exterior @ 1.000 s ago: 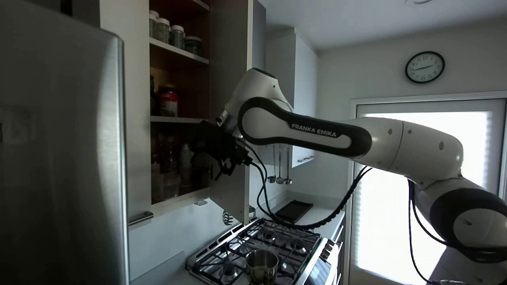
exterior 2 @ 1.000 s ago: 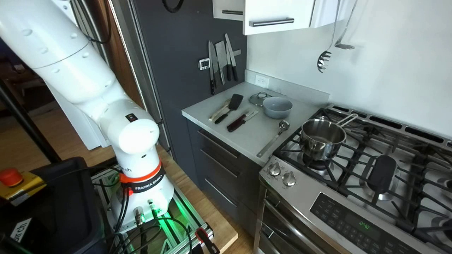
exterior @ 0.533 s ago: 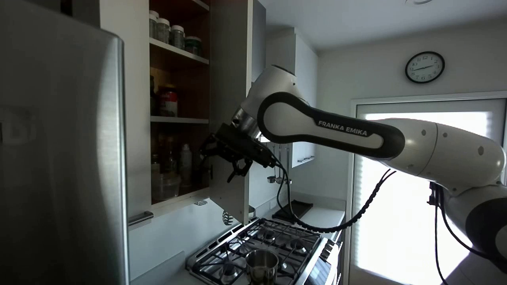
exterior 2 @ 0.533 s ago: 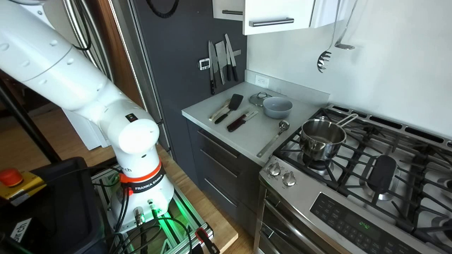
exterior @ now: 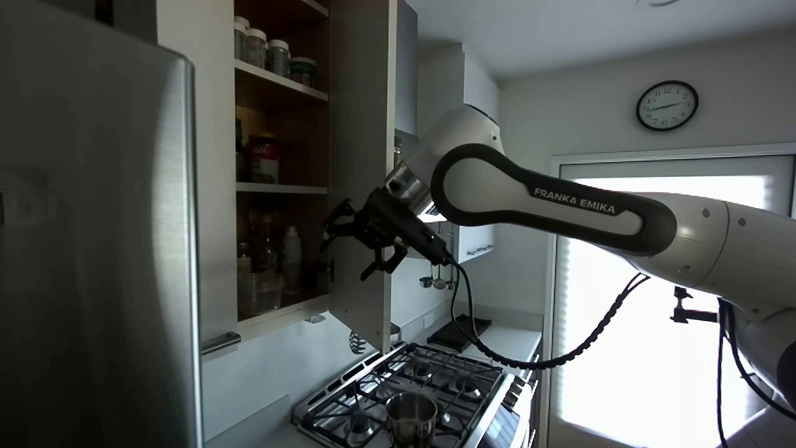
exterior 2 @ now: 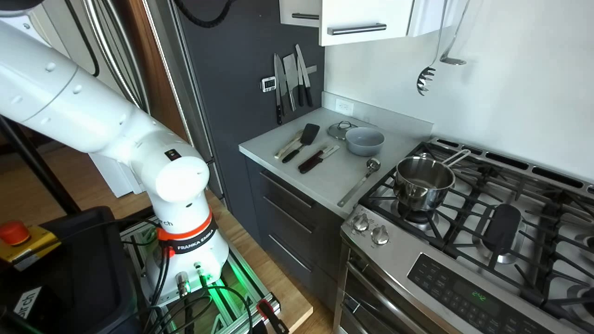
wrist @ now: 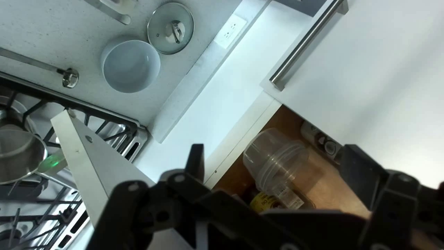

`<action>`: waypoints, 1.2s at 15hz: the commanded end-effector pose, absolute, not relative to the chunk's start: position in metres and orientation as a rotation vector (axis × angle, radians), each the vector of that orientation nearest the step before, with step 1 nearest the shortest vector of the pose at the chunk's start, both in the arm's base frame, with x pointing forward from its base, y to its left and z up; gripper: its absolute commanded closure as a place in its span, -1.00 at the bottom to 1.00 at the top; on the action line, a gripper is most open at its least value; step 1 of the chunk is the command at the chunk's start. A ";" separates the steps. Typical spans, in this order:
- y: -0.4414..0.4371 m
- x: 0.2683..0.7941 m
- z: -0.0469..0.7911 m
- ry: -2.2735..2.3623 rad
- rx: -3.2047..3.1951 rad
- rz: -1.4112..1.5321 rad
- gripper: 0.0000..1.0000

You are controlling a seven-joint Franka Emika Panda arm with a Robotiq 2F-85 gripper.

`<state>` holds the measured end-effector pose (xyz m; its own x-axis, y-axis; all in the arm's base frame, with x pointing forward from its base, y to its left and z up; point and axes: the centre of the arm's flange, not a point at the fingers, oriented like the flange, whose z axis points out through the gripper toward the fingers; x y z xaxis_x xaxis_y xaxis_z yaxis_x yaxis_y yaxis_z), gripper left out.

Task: Open the right door of the upper cabinet then put the clear container in the cabinet and close the cabinet door.

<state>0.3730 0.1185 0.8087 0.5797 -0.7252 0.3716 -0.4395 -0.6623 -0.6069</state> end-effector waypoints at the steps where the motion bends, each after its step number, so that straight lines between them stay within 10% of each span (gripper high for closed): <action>1: 0.119 0.373 0.808 0.933 -2.358 -0.847 -1.00; 18: 0.039 0.339 0.827 0.119 -2.889 -1.017 -1.00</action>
